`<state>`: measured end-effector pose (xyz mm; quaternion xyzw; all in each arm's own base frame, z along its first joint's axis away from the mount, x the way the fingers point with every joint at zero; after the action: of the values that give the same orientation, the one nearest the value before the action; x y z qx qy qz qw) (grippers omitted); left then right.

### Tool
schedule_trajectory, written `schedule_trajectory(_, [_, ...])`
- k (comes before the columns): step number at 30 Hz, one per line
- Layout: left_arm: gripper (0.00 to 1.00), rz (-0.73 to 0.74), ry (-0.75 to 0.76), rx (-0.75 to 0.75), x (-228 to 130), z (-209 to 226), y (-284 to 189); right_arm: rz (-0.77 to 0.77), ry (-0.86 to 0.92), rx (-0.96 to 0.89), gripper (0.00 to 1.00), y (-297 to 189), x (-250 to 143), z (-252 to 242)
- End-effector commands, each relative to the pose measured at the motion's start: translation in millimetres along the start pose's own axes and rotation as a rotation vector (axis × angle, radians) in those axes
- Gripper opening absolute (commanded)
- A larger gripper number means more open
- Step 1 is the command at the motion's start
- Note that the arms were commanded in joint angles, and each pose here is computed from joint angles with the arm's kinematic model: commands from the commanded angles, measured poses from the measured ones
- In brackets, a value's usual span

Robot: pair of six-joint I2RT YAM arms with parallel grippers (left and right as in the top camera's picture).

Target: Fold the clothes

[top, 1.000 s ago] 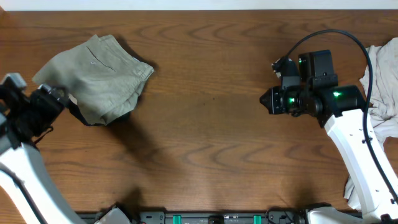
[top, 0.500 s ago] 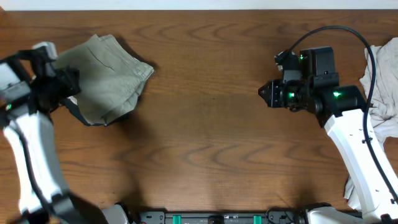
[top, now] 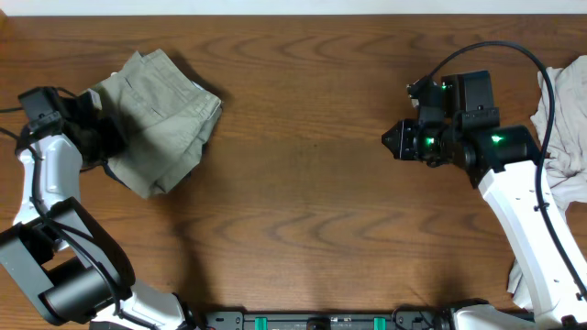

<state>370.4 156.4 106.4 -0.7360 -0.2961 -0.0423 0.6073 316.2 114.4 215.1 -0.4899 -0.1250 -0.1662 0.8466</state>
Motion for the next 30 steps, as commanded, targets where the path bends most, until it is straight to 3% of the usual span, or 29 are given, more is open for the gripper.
schedule_trajectory(1, [0.06, 0.075, -0.106, 0.148, -18.8, 27.8, 13.4, -0.005, 0.019, 0.010, 0.14, -2.9, 1.1, 2.3])
schedule_trajectory(6, [0.12, -0.067, -0.066, 0.020, 9.9, -10.7, -39.2, -0.007, 0.019, 0.010, 0.14, -3.0, 1.5, 2.3])
schedule_trajectory(10, [0.17, -0.256, 0.026, 0.010, 31.9, -41.9, -102.7, -0.008, 0.018, 0.010, 0.15, -3.0, 1.7, 2.3])
schedule_trajectory(11, [0.22, -0.302, 0.056, 0.013, 36.3, -47.7, -115.8, -0.010, 0.017, 0.010, 0.15, -3.0, 2.1, 2.4])
schedule_trajectory(15, [0.21, -0.409, 0.099, 0.076, 49.2, -48.6, -140.6, -0.017, 0.015, 0.014, 0.15, -3.0, 3.6, 3.1])
schedule_trajectory(19, [0.06, -0.370, 0.127, 0.155, 53.7, -30.9, -117.3, -0.015, 0.022, 0.014, 0.15, -3.0, 3.2, 3.1])
schedule_trajectory(25, [0.06, -0.166, 0.077, 0.194, 36.6, 11.9, -38.0, 0.003, 0.031, 0.031, 0.13, -3.0, 0.0, 5.4])
schedule_trajectory(30, [0.06, 0.007, -0.068, 0.193, 3.7, 45.3, 23.6, 0.010, 0.034, 0.029, 0.12, -3.0, -1.5, 4.8])
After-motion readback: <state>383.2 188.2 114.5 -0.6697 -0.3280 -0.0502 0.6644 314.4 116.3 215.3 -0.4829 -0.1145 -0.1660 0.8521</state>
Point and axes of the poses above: each gripper's point midway between its finger pads, its own y axis out along the fingers, its own z axis along the line the jaws close on, x = y × z, the point moved 3 cm from there along -y, back along the fingers, and after that the axes turned 4 degrees about y, right-handed, at the moved point
